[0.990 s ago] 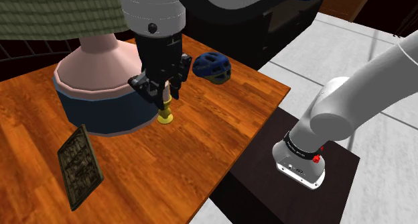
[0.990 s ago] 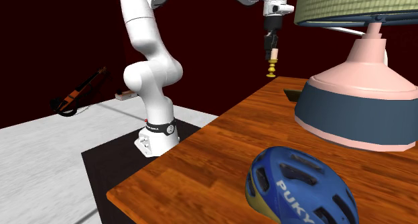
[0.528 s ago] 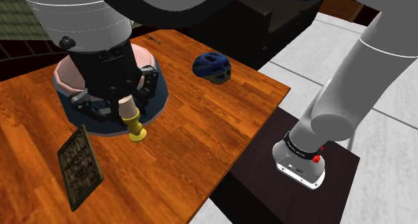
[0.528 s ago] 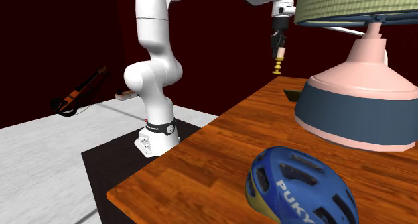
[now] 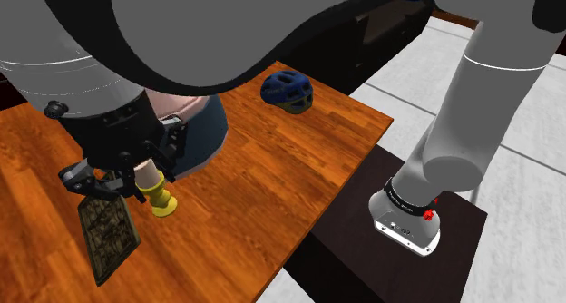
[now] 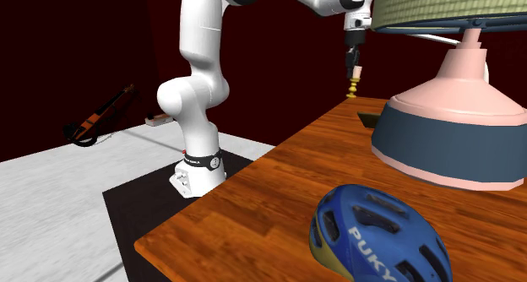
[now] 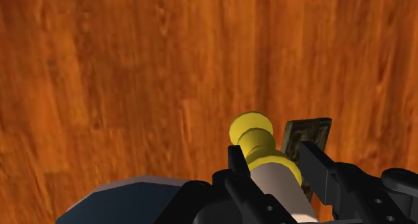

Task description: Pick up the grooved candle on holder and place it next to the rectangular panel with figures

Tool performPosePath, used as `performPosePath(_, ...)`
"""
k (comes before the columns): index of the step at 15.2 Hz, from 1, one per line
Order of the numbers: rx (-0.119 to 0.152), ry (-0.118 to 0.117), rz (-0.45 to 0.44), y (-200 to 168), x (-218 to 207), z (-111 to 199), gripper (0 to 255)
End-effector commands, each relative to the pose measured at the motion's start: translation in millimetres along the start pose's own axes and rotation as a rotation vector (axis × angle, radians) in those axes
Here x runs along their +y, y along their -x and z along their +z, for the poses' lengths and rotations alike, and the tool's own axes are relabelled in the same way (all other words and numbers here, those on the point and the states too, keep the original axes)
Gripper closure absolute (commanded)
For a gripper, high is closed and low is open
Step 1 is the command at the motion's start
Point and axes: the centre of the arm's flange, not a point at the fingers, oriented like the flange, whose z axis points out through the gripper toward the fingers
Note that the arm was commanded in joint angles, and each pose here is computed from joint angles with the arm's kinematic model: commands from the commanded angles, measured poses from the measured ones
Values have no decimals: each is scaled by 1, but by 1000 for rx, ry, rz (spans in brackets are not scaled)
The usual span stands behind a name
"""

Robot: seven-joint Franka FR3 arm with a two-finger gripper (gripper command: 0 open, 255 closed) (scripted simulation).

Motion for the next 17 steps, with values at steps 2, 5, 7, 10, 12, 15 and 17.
performPosePath(2,-15,7,-14,-6,3,23,255)
performPosePath(5,-15,7,-14,-6,3,39,255)
performPosePath(7,-15,7,-14,-5,3,49,255)
performPosePath(10,-15,7,-14,-5,3,65,255)
performPosePath(12,-15,7,-14,-5,3,76,255)
performPosePath(15,-15,7,-14,-4,3,91,255)
performPosePath(17,-15,7,-14,-4,3,102,255)
